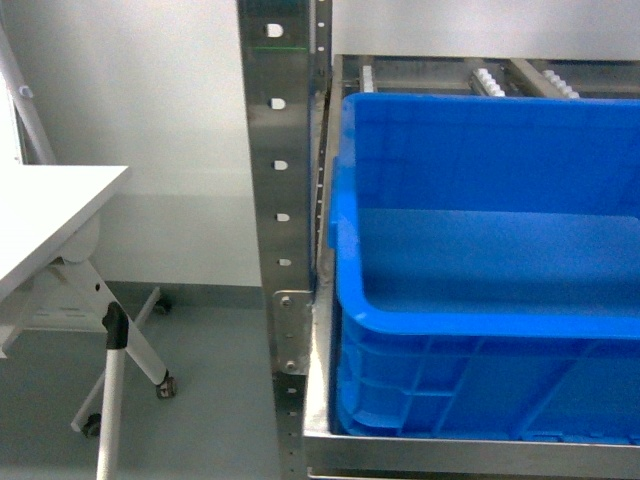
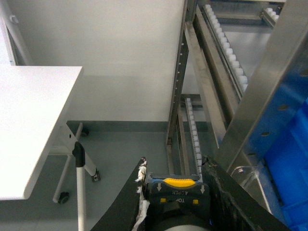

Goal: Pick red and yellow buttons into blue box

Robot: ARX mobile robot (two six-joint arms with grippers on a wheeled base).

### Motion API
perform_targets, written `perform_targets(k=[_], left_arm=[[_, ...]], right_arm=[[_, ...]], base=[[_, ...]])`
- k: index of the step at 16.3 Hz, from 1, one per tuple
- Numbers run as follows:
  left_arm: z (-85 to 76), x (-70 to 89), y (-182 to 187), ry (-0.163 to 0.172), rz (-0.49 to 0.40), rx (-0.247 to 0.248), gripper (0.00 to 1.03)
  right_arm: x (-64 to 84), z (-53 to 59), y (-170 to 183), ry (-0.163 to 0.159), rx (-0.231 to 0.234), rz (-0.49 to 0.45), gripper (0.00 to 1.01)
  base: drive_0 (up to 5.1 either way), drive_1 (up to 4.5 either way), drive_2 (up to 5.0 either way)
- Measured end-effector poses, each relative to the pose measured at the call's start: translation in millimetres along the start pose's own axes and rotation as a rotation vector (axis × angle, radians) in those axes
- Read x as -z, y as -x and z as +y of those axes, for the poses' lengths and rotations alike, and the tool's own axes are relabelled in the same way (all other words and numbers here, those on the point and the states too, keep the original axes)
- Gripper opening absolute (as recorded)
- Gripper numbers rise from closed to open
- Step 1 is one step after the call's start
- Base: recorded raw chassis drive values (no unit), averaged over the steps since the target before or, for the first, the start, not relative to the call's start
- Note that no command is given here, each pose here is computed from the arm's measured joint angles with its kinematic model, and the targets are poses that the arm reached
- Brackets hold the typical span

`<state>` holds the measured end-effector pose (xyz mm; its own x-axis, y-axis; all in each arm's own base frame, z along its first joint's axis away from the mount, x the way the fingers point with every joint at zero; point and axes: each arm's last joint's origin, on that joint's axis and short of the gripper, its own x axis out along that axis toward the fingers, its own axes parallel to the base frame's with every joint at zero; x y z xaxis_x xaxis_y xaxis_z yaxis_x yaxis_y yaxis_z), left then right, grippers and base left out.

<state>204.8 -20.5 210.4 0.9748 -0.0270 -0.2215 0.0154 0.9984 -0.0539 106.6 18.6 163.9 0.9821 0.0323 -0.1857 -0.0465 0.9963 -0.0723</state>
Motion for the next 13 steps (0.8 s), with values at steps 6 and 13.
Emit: perform_targets(k=[6, 13], left_arm=[[-0.1, 0.3, -0.2, 0.0, 0.002, 0.001, 0.27], [0.0, 0.6, -0.4, 0.0, 0.005, -0.001, 0.27]], right_arm=[[0.2, 0.0, -0.1, 0.0, 0.0, 0.002, 0.39], [0.2, 0.0, -0.1, 0.0, 0.0, 0.002, 0.39]], base=[[5.1, -2.36, -2.4], [4.9, -3.38, -1.2]])
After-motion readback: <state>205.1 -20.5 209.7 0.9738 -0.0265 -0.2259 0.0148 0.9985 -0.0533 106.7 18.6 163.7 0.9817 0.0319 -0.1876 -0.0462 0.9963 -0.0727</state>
